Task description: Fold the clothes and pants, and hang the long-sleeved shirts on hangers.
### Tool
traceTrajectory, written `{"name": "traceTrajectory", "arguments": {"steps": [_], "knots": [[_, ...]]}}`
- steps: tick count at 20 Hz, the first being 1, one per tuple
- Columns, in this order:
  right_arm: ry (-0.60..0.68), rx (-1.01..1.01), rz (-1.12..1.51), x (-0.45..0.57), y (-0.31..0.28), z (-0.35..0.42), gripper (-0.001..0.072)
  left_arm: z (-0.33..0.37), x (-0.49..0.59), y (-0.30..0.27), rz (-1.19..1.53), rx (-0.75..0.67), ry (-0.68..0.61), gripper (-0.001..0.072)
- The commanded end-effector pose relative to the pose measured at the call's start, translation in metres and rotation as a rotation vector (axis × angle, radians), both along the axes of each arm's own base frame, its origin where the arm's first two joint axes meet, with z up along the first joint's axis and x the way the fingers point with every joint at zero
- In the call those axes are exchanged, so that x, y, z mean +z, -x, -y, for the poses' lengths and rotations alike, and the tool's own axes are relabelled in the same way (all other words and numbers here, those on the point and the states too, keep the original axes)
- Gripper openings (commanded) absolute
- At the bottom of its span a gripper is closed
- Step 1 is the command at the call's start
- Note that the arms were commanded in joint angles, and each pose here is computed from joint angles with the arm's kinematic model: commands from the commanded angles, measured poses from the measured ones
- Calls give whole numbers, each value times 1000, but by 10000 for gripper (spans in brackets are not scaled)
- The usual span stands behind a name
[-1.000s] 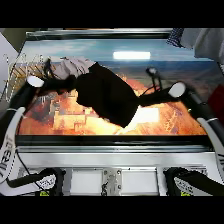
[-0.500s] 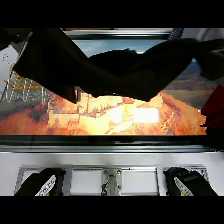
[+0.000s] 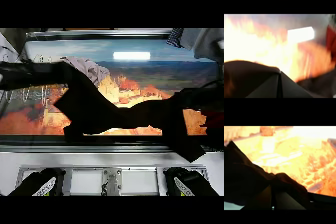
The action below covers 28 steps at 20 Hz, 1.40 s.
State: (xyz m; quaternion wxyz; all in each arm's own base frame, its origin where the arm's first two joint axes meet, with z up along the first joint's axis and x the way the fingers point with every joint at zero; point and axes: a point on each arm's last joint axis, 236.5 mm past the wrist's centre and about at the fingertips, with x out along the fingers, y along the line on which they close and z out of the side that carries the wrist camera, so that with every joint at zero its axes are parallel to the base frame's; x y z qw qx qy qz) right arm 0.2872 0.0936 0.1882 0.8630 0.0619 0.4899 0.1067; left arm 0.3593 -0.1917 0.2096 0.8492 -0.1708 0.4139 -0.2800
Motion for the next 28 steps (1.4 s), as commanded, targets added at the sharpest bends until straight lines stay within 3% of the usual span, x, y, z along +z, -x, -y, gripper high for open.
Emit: {"name": "traceTrajectory", "arguments": {"steps": [1,5,9,10,11,12,13,15,19,23,28], "knots": [[113,-39,-147,-96,-29,16,24,29,-130,7,-316,-80,-91,21],[152,-104,-112,-147,-102,31,26,44,-184,-45,-360,-36,-95,21],[36,-339,-21,-136,-156,73,29,31,-149,-119,-242,73,-32,22],[-11,-390,25,-128,-168,82,75,26,-138,-138,-210,120,-4,65],[-48,-420,64,-121,-176,89,271,20,-128,-154,-175,154,16,361],[-81,-449,92,-116,-182,96,520,13,-117,-168,-142,185,34,666],[-91,-473,107,-112,-184,105,574,6,-109,-176,-131,210,50,675],[-48,-440,126,-103,-178,117,573,-9,-99,-180,-137,233,58,669],[163,-33,41,-123,-126,75,568,-9,-131,-138,-196,180,-88,669],[241,161,-71,-186,-87,22,566,53,-191,-64,-260,38,-180,669],[320,215,-123,-248,-99,-10,565,133,-226,-15,-260,-66,-180,669]]}}
